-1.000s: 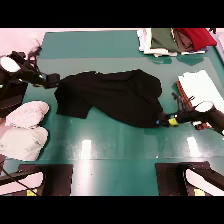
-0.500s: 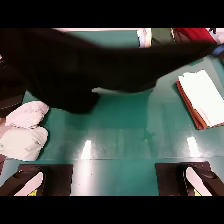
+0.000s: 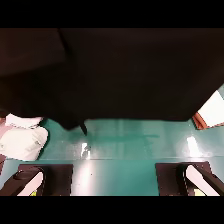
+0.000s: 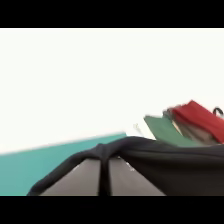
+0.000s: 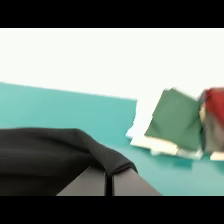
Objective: Fold the shirts.
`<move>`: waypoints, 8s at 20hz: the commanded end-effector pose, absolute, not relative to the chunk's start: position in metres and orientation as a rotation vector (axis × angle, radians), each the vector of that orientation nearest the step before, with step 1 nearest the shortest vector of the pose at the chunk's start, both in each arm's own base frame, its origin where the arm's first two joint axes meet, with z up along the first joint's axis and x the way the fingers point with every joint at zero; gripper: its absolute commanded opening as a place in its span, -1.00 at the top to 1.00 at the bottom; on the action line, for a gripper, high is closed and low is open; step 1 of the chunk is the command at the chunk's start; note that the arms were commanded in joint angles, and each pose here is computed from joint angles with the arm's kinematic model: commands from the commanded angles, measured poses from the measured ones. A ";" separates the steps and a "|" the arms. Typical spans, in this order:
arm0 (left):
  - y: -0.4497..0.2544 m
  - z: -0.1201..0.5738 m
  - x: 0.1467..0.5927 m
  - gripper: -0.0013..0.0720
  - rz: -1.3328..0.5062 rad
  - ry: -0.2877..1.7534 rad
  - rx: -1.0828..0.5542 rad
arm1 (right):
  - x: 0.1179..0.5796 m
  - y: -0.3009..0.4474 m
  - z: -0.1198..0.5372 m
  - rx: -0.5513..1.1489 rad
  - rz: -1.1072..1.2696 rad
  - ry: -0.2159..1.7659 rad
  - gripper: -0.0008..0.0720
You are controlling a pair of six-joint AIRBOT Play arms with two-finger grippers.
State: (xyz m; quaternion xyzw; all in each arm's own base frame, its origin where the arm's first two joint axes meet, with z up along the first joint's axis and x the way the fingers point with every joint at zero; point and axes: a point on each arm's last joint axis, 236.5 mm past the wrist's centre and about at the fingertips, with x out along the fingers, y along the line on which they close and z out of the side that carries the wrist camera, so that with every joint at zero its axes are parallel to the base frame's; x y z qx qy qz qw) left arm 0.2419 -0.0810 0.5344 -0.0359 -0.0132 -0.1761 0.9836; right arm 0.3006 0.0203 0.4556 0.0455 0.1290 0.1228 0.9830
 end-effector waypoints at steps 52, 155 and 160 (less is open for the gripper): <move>-0.079 -0.079 0.221 -0.59 -0.083 1.406 -0.529 | 0.354 0.023 0.076 0.174 0.195 1.199 -0.14; -0.290 0.058 0.476 0.89 -0.626 1.116 -0.294 | 0.368 0.297 0.250 0.309 1.041 0.842 0.93; -0.127 0.218 0.501 0.89 -0.356 0.759 -0.194 | 0.330 0.436 0.214 0.267 1.325 0.853 0.89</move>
